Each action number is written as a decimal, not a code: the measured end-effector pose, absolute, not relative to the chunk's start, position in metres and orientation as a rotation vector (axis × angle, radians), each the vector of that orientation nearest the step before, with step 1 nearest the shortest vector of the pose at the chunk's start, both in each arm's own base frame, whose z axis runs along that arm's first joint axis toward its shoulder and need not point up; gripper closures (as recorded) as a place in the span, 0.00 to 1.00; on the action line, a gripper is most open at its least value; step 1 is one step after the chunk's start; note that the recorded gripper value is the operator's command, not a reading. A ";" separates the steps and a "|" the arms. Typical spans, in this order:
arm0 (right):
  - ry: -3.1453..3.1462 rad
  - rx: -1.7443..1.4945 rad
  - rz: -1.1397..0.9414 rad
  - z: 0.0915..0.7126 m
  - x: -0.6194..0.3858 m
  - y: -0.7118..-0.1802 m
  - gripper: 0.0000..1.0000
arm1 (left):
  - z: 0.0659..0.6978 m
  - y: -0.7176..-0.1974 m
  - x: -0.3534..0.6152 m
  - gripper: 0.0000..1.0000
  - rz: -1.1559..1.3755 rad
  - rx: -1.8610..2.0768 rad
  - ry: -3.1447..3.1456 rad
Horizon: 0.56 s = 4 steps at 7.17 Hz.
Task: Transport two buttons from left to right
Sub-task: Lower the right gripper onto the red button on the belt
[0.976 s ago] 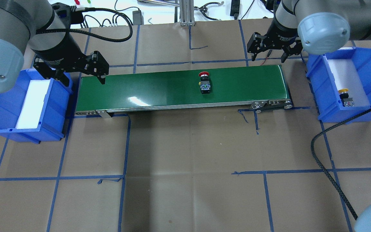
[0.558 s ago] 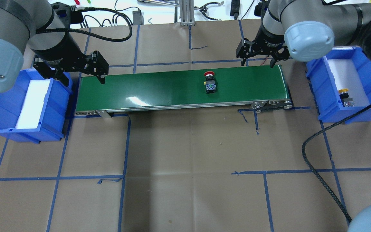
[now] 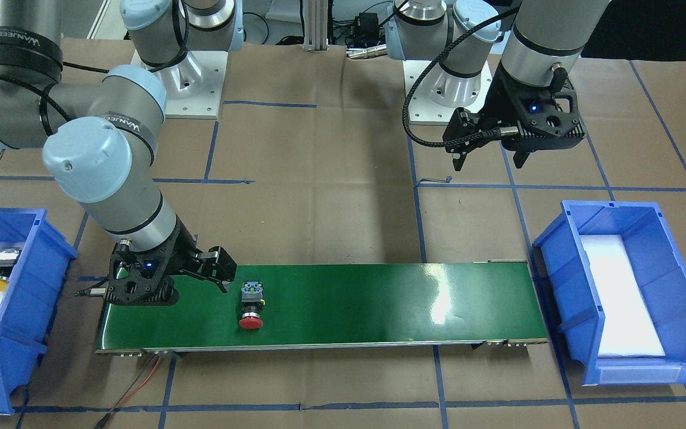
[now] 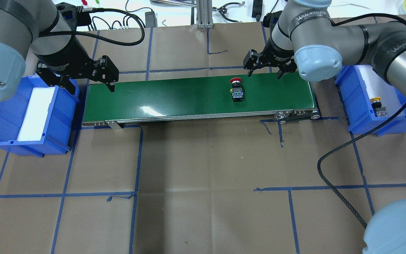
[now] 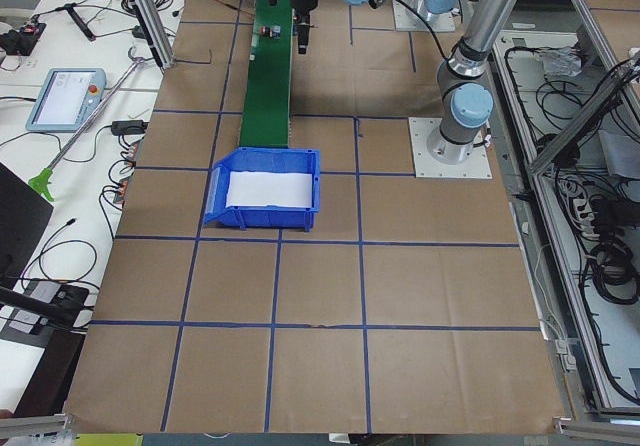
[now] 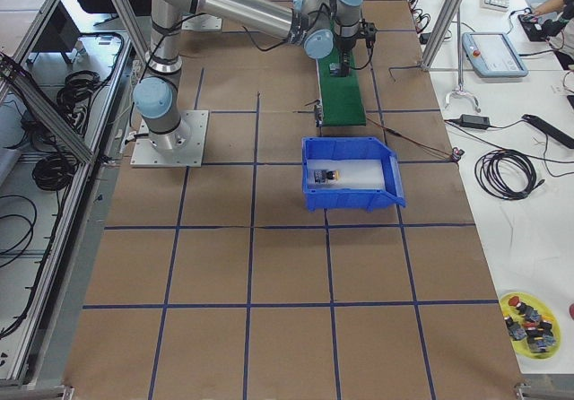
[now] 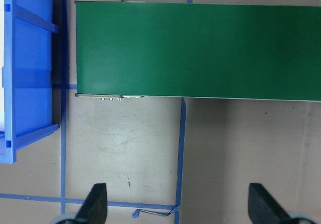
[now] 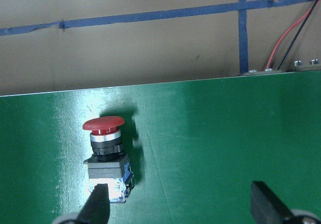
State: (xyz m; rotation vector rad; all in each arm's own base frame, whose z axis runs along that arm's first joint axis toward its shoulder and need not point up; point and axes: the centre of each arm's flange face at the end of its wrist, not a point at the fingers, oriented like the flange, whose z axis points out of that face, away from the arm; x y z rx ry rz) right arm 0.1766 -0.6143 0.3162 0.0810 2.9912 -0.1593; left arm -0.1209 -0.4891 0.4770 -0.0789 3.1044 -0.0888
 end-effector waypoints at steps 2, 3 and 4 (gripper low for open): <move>2.987 0.109 -0.139 0.299 0.192 -0.621 0.01 | 0.478 -0.489 -0.121 0.00 -0.091 -0.079 3.106; 2.986 0.113 -0.134 0.293 0.198 -0.627 0.01 | 0.478 -0.489 -0.121 0.00 -0.091 -0.079 3.104; 2.989 0.112 -0.131 0.289 0.199 -0.631 0.02 | 0.478 -0.489 -0.121 0.00 -0.091 -0.079 3.103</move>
